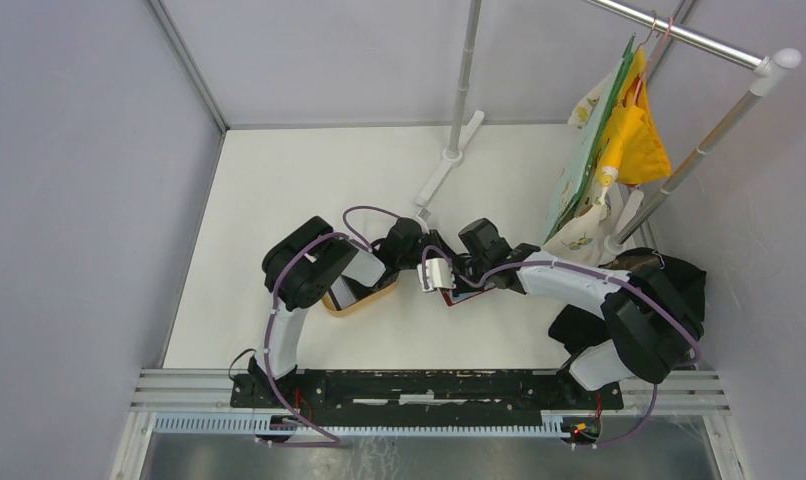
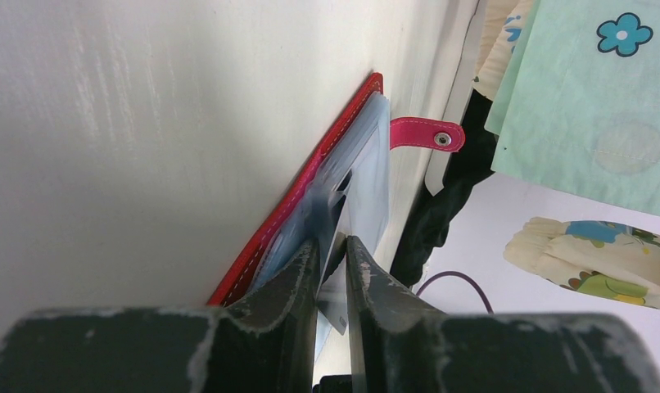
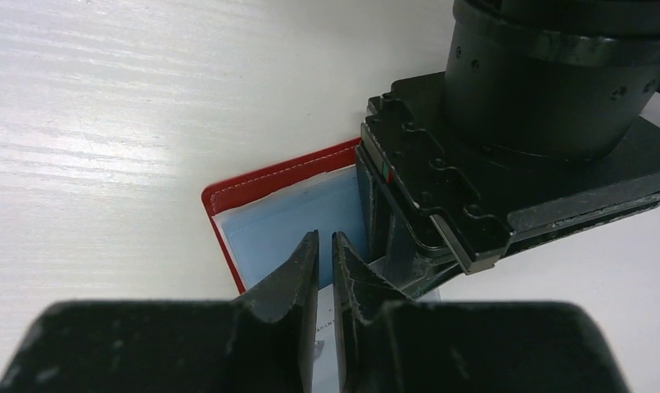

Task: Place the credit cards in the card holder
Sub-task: Insert the credit card into the card holder.

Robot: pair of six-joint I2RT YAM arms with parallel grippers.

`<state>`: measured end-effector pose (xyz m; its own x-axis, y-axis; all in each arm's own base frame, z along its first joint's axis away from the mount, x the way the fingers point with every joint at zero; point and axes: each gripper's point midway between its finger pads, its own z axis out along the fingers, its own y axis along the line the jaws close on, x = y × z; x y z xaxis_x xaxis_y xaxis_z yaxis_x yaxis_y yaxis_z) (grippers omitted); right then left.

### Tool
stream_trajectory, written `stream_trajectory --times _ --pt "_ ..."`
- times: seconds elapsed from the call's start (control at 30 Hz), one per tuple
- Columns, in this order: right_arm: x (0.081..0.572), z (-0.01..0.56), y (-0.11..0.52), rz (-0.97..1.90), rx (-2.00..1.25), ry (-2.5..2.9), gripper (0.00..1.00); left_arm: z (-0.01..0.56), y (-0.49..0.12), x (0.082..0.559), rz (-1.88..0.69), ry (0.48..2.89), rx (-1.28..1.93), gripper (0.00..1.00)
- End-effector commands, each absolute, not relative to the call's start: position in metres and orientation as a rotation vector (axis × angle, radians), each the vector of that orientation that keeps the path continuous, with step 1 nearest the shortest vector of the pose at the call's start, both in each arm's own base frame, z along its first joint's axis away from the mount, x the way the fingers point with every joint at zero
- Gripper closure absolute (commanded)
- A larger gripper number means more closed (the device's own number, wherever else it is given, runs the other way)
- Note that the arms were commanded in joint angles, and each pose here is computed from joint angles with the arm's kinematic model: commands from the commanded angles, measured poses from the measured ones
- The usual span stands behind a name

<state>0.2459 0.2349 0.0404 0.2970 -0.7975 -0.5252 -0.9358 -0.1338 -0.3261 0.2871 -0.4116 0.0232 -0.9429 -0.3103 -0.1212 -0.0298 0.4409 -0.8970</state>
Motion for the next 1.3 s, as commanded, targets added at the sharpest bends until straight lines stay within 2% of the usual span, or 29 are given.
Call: stream_trajectory --times 0.0,1.27 --pt "0.256 0.044 0.237 0.231 -1.953 1.533 0.84 0.012 -0.409 0.288 -1.469 2.437 -0.252 0.74" --pt "0.277 0.038 0.211 0.008 -2.024 1.618 0.80 0.012 -0.410 0.287 -1.483 2.436 -0.247 0.70"
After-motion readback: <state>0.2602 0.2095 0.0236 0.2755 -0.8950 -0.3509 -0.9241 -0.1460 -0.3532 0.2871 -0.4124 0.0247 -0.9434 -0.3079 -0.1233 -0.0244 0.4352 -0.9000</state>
